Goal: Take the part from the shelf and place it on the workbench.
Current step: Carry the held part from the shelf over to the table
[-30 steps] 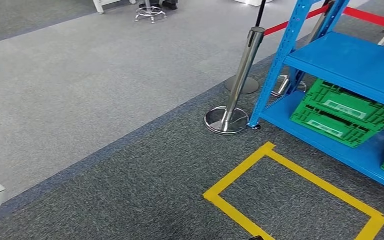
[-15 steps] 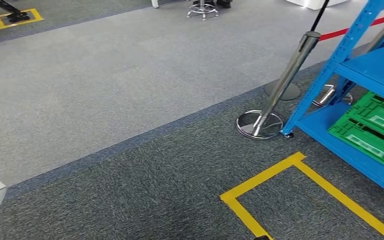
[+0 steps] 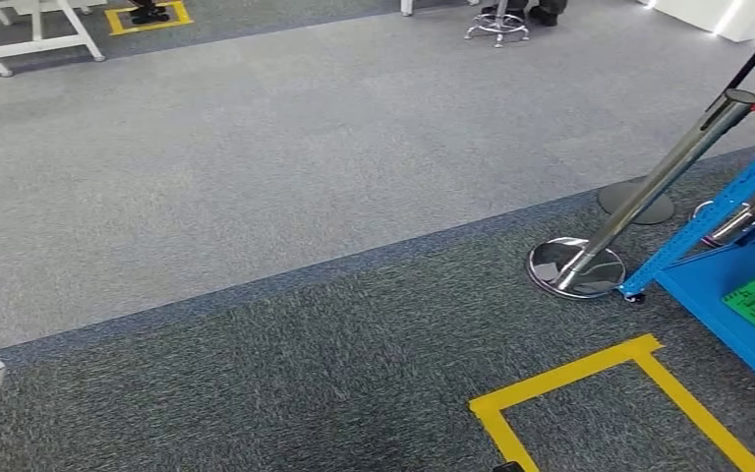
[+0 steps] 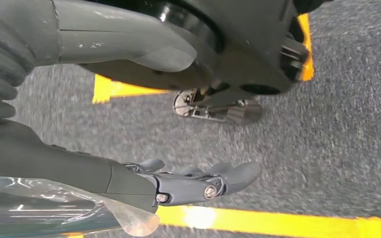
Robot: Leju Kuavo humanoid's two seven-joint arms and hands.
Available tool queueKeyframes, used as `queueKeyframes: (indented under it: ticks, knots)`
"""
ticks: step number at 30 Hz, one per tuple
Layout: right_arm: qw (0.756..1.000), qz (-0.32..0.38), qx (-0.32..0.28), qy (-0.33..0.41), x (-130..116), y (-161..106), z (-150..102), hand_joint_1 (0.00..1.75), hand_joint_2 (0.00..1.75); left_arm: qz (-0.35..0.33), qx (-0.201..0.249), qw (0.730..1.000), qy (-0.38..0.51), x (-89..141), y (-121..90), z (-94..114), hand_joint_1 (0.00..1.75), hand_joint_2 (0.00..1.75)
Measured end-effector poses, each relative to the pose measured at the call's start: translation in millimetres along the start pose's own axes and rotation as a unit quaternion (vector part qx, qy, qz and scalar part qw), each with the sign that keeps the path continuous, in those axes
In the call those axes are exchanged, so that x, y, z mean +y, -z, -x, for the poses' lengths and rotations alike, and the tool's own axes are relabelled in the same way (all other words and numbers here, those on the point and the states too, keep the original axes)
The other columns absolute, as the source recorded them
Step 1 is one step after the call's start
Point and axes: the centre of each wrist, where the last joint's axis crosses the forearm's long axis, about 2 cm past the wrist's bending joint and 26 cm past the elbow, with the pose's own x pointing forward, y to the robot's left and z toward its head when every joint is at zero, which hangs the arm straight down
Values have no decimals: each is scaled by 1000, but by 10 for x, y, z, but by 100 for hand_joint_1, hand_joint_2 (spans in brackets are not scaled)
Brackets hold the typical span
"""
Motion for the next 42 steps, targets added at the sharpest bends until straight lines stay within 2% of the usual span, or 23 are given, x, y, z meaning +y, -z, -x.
queueKeyframes:
  ticks: [21, 32, 42]
  knots:
    - [1000, -7, -10, -4, 6, 28, -80, 0, 175, 2, -11, 1000, 12, 3, 11, -4, 175, 175]
    - [1000, -6, -3, -11, -26, -5, -19, 0, 175, 2, -12, 1000, 12, -7, 15, -5, 175, 175]
    - [1000, 9, 10, 16, -27, -71, 52, 0, 175, 13, -20, 1000, 17, -47, 34, -8, 175, 175]
